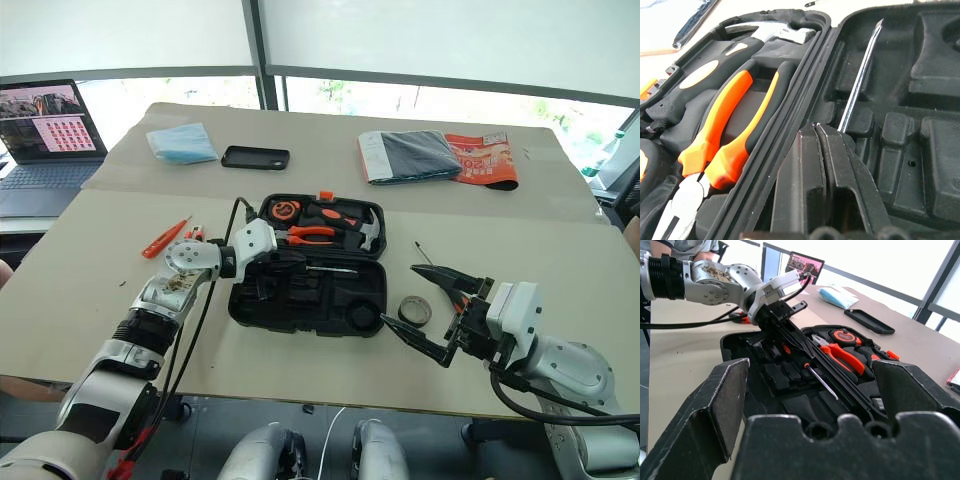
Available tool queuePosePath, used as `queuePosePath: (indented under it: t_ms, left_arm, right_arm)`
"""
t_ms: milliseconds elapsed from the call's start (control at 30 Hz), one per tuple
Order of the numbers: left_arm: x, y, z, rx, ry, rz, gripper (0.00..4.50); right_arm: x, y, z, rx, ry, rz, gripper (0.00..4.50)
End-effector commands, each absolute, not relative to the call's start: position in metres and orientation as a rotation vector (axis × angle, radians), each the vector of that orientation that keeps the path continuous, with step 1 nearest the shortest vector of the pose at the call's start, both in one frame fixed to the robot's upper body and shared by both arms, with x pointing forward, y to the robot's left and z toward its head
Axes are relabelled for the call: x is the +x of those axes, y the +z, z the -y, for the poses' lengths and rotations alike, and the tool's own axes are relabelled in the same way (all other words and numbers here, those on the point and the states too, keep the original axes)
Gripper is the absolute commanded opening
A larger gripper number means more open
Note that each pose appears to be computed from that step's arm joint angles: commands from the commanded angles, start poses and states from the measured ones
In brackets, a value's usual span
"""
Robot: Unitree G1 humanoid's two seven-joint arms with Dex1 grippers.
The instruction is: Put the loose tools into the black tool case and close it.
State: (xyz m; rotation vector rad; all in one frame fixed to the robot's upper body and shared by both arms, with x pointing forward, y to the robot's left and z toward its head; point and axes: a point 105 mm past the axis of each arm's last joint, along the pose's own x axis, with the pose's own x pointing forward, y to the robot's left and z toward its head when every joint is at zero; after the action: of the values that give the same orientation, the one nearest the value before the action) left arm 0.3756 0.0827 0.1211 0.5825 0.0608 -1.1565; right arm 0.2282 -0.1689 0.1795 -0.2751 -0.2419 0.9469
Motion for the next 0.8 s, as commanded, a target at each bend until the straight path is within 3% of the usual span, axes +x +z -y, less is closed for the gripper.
queuePosePath:
  t_ms: [33, 467, 667, 800]
  left_arm:
    - [0.369, 0.086, -0.074, 0.595, -1.182, -0.202, 0.01]
    - [0.379, 0.076, -0.061, 0.615, -1.086, -0.243, 0.01]
    - [0.374, 0.125, -0.058, 0.483, -1.125, 0.012, 0.01]
    - [0.375, 0.146, -0.065, 0.373, -1.102, 0.064, 0.01]
  right_arm:
    - [0.228, 0.186, 0.175, -0.278, 0.892, 0.272, 4.5]
    - [0.226, 0.176, 0.177, -0.252, 0.828, 0.257, 4.5]
    - [0.225, 0.178, 0.176, -0.244, 0.817, 0.273, 4.5]
    - [0.226, 0.178, 0.177, -0.241, 0.812, 0.272, 4.5]
